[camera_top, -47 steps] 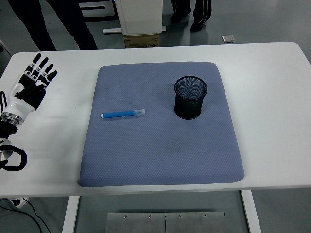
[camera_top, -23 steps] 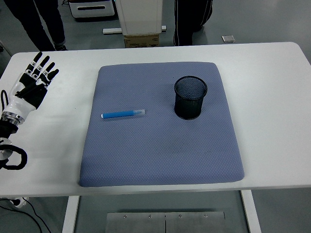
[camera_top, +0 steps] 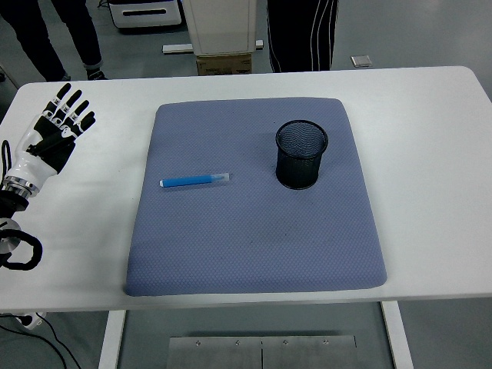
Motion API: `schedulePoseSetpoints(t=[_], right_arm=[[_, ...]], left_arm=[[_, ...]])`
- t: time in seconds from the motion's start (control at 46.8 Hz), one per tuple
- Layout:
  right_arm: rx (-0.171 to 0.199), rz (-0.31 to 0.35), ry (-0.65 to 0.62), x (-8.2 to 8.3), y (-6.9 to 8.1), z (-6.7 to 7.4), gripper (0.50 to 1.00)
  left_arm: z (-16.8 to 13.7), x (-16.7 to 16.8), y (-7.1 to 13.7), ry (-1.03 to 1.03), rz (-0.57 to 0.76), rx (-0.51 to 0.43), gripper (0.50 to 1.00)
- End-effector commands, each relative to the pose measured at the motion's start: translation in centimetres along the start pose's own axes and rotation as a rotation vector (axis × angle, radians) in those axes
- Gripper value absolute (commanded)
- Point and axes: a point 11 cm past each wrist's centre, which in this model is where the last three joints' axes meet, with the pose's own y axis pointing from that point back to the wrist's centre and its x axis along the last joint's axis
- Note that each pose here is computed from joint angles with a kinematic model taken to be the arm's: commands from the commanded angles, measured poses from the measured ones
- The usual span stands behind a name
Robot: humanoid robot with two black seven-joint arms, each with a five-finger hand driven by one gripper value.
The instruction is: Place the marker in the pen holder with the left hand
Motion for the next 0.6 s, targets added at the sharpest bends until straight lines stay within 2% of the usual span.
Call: schedulePoseSetpoints(t=[0.0, 0.192, 0.321, 0.577], right_arm=[[0.0, 0.0, 0.0, 0.0, 0.0, 0.0, 1.0], [0.0, 0.0, 0.0, 0.0, 0.0, 0.0, 1.0], [0.0, 0.0, 0.0, 0.0, 0.0, 0.0, 1.0], [0.0, 0.0, 0.0, 0.0, 0.0, 0.0, 1.0]], left_arm=[[0.6, -0.2, -0.4, -0.024, -0.011, -0.003, 1.0], [2.9, -2.1, -2.5, -0.103, -0.092, -0.009, 1.0], [2.9, -3.9, -3.8, -0.235, -0.189, 0.087, 1.0], [4.2, -6.4, -5.5, -0.46, -0.323, 0.204, 1.0]])
